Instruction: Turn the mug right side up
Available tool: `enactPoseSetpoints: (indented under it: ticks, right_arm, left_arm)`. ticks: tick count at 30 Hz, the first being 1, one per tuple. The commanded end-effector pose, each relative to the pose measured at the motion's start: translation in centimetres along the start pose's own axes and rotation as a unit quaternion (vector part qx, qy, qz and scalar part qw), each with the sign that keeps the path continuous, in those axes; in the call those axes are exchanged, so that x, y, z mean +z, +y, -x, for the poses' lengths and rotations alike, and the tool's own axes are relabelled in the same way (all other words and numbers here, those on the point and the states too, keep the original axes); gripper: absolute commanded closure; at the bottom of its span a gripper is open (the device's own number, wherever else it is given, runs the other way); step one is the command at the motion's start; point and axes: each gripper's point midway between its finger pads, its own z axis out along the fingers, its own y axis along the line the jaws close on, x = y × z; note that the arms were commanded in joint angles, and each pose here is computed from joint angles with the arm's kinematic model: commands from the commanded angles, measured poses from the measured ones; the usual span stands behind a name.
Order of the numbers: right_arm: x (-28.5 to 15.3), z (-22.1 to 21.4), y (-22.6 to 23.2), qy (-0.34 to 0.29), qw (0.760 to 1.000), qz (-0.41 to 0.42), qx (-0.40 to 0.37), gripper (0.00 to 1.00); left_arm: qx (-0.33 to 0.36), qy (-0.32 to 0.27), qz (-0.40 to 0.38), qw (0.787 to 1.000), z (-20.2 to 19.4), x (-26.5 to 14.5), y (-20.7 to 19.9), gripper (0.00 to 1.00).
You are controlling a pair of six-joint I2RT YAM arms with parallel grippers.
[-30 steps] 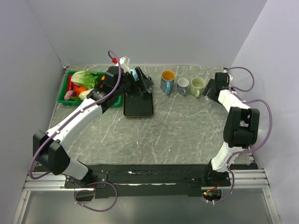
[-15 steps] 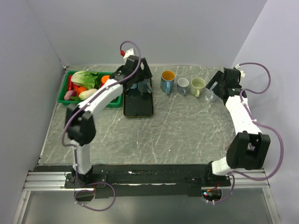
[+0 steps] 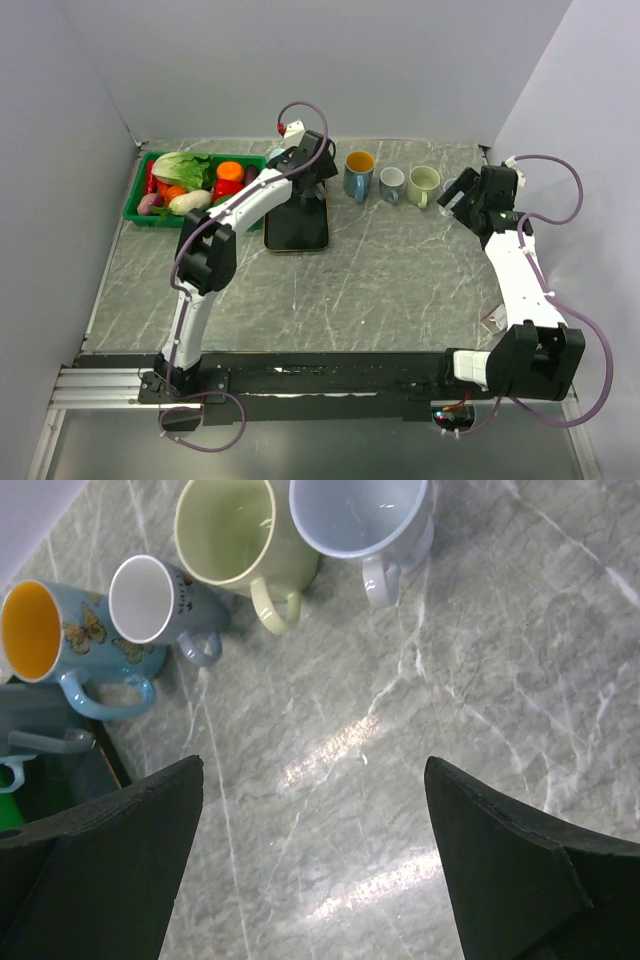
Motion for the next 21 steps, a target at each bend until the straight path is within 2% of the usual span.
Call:
enactPoseSetpoints:
  ticks: [1, 9, 16, 21]
  right_arm:
    - [-1.0, 0.3, 0.6, -0.009, 1.000, 0.016, 0.008, 0.04]
    - [-1.9, 0.5, 0.5, -0.014, 1.000, 0.017, 0.001, 0.04]
    - [-2.4, 0.6, 0.4, -0.017, 1.000, 0.015, -0.005, 0.04]
    - [-2.7, 1.2, 0.5, -0.018, 1.000, 0.012, -0.017, 0.04]
  left_arm:
    - [-0.022, -0.010, 0.001, 1.000, -0.6, 1.2, -0.5, 0.12]
    - [-0.027, -0.009, 0.008, 1.000, -2.2, 3.7, -0.1, 0.24]
    - [-0.023, -0.026, -0.004, 0.999, -2.0, 5.1, 0.0, 0.29]
    - [-0.018, -0.028, 0.002, 0.999, -2.1, 5.9, 0.6, 0.40]
